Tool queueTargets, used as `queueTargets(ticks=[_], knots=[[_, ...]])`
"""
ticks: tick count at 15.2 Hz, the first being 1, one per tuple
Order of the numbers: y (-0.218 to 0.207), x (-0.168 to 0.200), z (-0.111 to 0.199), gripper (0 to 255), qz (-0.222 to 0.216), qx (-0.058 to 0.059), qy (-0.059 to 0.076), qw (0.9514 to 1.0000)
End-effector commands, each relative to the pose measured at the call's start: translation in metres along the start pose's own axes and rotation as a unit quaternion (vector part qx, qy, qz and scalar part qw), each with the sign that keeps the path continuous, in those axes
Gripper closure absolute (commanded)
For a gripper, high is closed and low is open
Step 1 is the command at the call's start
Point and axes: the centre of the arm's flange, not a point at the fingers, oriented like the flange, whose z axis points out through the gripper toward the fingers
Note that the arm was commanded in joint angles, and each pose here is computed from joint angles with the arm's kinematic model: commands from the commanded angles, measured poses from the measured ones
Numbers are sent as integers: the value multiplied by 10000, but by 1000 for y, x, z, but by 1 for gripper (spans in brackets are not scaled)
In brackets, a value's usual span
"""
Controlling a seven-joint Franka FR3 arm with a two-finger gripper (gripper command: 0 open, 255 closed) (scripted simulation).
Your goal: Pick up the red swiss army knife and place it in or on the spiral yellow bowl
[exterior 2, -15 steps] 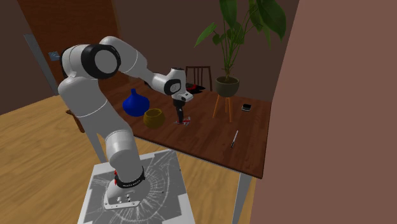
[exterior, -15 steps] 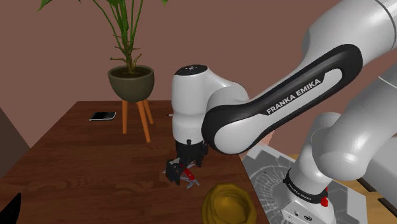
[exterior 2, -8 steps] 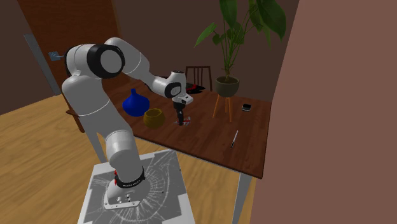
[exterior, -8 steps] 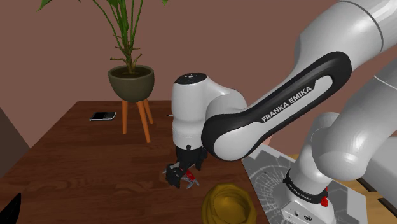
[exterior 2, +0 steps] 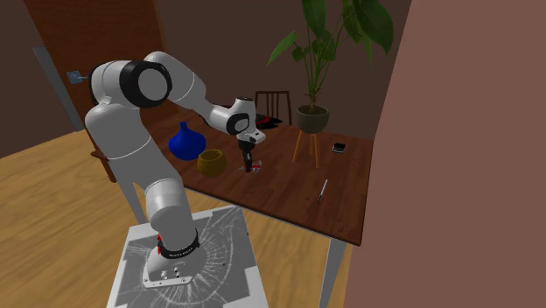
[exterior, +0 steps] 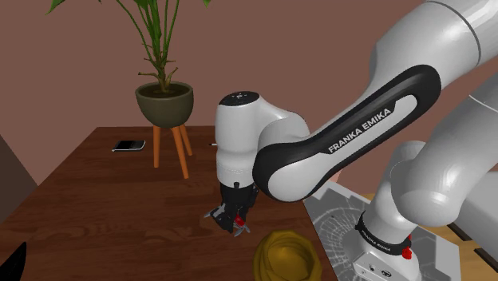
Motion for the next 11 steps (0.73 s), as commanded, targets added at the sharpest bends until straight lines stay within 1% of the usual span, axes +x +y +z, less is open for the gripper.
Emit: queueTargets(ticks=[1,5,11], knots=[[0,0,0,255,0,0,0,10000],[0,0,0,255,0,0,0,10000],[0,-1,-32,255,0,0,0,10000]])
